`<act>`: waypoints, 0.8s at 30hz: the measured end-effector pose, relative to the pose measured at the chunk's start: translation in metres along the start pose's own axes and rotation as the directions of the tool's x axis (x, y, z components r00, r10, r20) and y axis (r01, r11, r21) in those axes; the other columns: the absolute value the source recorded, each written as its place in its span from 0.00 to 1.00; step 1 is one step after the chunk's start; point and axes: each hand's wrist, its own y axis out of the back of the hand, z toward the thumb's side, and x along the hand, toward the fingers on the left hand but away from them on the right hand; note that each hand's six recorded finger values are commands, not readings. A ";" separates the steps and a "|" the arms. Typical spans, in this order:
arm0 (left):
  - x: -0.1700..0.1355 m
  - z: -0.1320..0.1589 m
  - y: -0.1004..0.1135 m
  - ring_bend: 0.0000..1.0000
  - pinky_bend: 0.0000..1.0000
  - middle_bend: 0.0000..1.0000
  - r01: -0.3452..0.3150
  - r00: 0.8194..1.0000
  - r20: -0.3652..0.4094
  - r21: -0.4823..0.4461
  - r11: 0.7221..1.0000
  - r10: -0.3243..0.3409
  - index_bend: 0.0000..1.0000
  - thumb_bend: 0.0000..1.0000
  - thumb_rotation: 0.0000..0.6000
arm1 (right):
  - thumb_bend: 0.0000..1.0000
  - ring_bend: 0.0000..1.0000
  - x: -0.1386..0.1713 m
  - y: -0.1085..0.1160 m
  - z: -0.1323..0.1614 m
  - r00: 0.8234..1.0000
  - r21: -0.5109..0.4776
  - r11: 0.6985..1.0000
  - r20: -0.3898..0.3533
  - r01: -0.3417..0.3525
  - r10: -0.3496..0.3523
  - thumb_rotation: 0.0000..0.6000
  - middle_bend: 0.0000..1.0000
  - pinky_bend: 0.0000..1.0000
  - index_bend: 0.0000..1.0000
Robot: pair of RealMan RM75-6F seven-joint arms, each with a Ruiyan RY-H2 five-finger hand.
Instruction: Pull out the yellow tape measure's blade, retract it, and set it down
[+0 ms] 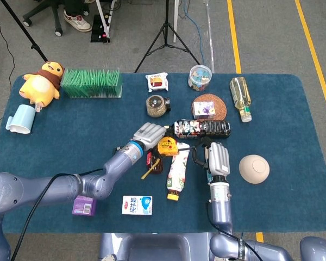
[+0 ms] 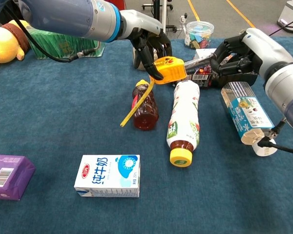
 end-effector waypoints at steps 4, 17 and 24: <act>0.000 0.000 0.000 0.31 0.48 0.42 0.000 1.000 -0.001 0.001 1.000 0.000 0.57 0.35 1.00 | 0.54 0.46 0.000 0.000 0.000 1.000 -0.002 1.000 0.002 0.002 -0.002 0.95 0.47 0.38 0.57; -0.002 -0.005 0.004 0.31 0.48 0.42 -0.009 1.000 -0.007 0.022 1.000 0.009 0.57 0.35 1.00 | 0.58 0.49 0.001 0.006 -0.001 1.000 -0.020 1.000 0.002 0.014 -0.014 1.00 0.50 0.40 0.61; -0.009 -0.012 0.009 0.31 0.48 0.42 -0.018 1.000 -0.015 0.040 0.999 0.019 0.57 0.35 1.00 | 0.58 0.49 0.001 0.009 -0.004 1.000 -0.033 0.999 0.009 0.021 -0.020 1.00 0.50 0.40 0.61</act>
